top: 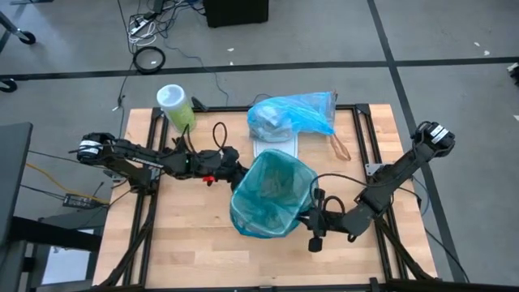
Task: Place trash/remove bag and relplace
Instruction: Insert the blue trash bag into the white trash bin
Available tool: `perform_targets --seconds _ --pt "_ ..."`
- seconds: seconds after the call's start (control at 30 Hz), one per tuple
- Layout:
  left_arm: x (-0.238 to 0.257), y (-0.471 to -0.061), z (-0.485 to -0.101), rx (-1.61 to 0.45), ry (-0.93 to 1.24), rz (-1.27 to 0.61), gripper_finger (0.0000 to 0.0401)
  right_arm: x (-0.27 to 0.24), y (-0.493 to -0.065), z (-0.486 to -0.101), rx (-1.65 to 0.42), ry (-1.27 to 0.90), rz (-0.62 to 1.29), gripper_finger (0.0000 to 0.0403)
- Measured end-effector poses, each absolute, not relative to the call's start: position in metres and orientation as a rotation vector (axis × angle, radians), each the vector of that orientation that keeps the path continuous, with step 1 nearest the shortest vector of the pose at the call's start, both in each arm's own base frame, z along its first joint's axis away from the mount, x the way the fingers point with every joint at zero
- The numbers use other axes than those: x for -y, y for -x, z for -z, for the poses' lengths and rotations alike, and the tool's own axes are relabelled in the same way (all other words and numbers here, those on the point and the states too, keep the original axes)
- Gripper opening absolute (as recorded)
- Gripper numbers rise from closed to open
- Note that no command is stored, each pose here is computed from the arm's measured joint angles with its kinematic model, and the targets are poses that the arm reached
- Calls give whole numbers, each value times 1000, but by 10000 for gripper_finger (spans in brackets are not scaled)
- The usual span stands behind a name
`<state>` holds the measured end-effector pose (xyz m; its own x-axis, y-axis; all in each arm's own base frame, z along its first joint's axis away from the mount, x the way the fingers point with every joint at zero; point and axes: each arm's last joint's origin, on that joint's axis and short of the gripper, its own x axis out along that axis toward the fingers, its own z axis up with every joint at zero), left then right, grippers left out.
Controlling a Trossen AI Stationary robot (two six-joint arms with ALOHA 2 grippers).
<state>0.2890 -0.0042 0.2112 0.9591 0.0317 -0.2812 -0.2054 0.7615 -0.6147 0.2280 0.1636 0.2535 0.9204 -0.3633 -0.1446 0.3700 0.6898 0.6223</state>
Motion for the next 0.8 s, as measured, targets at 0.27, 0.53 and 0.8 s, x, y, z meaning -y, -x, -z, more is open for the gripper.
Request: perform_targets --seconds 0.27,0.53,0.8 --pt "4 -289 -212 -306 615 16 30 -163 -207 -281 7 -602 340 26" --pt "4 -289 -212 -319 547 101 52 -165 -200 -287 -10 -565 284 108" --pt "-6 -288 -211 -331 533 82 90 -168 -193 -271 -112 -591 288 165"
